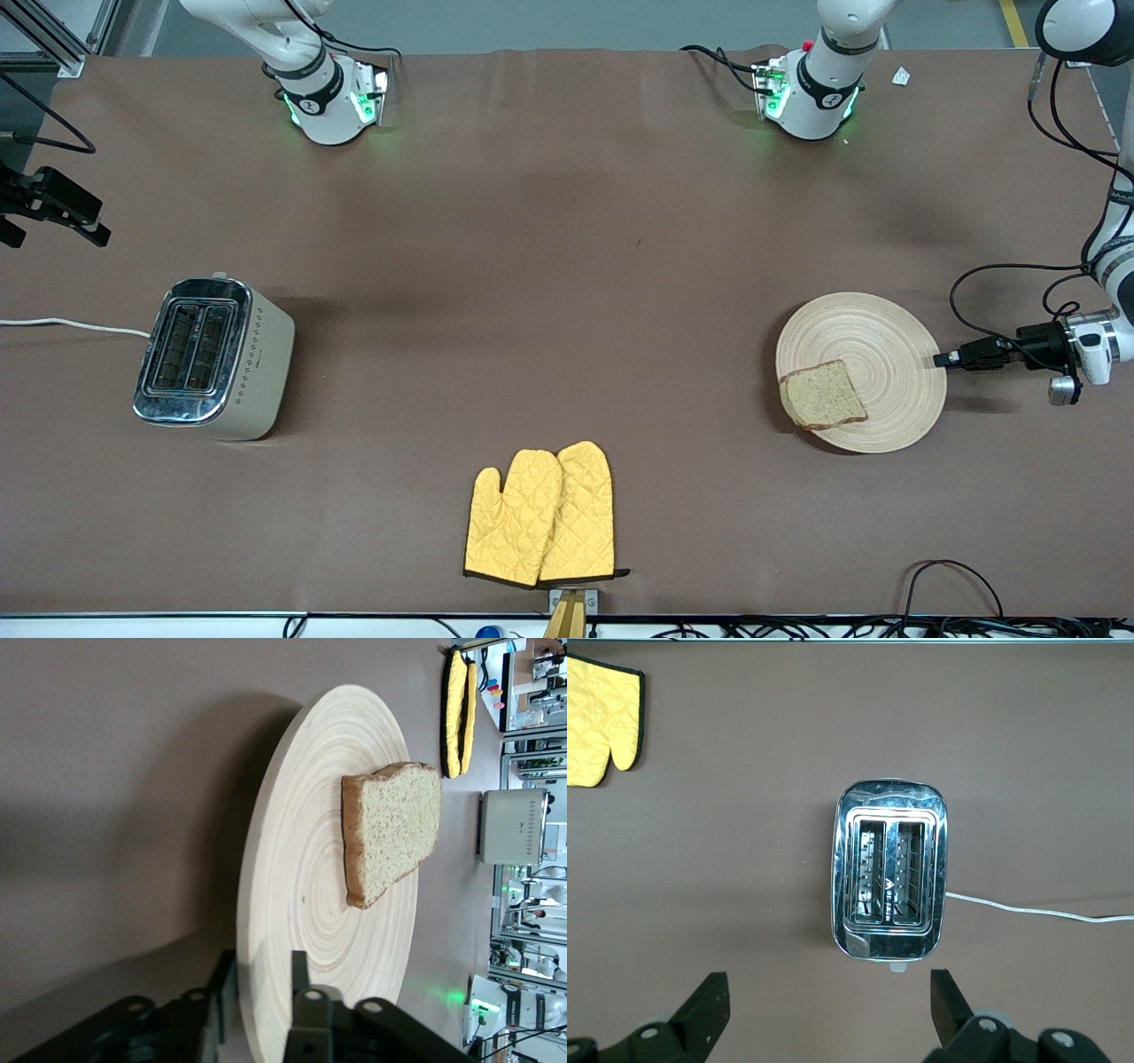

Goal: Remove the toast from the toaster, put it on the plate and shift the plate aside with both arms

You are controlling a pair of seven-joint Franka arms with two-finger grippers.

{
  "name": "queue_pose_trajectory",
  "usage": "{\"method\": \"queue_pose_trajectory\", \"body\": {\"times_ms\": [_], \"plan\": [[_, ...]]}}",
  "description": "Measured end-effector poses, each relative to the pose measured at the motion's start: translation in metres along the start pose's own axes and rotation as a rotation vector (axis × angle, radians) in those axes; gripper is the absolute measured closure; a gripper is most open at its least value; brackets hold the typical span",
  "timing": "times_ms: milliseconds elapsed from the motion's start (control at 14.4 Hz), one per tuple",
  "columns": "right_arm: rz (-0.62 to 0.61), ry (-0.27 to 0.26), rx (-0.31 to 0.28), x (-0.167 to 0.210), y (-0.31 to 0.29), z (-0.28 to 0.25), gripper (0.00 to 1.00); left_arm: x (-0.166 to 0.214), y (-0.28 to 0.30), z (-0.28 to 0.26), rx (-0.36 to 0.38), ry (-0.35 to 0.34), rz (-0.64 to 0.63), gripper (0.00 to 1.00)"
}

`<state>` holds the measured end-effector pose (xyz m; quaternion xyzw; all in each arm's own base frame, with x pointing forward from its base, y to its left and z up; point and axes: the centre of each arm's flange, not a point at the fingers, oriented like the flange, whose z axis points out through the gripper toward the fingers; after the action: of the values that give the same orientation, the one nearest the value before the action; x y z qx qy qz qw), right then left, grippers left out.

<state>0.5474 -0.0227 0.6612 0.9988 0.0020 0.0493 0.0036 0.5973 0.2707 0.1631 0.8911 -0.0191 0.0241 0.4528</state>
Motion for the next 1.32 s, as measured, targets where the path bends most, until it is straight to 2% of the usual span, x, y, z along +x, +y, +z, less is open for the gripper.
{"method": "queue_pose_trajectory", "body": {"times_ms": [209,418,905,1323], "plan": [[0.0,0.0,0.0,0.0,0.0,0.0,0.0,0.024,0.024,-0.019,0.051,0.001,0.069,0.31],[0.0,-0.001,0.0,0.0,0.0,0.0,0.0,0.054,0.084,-0.044,0.139,-0.011,0.101,0.02],[0.0,-0.003,0.0,0.0,0.0,0.0,0.0,0.088,0.311,-0.069,0.44,-0.049,0.121,0.0],[0.0,-0.005,0.0,0.0,0.0,0.001,0.0,0.062,0.497,-0.005,0.721,-0.088,0.019,0.0]]}}
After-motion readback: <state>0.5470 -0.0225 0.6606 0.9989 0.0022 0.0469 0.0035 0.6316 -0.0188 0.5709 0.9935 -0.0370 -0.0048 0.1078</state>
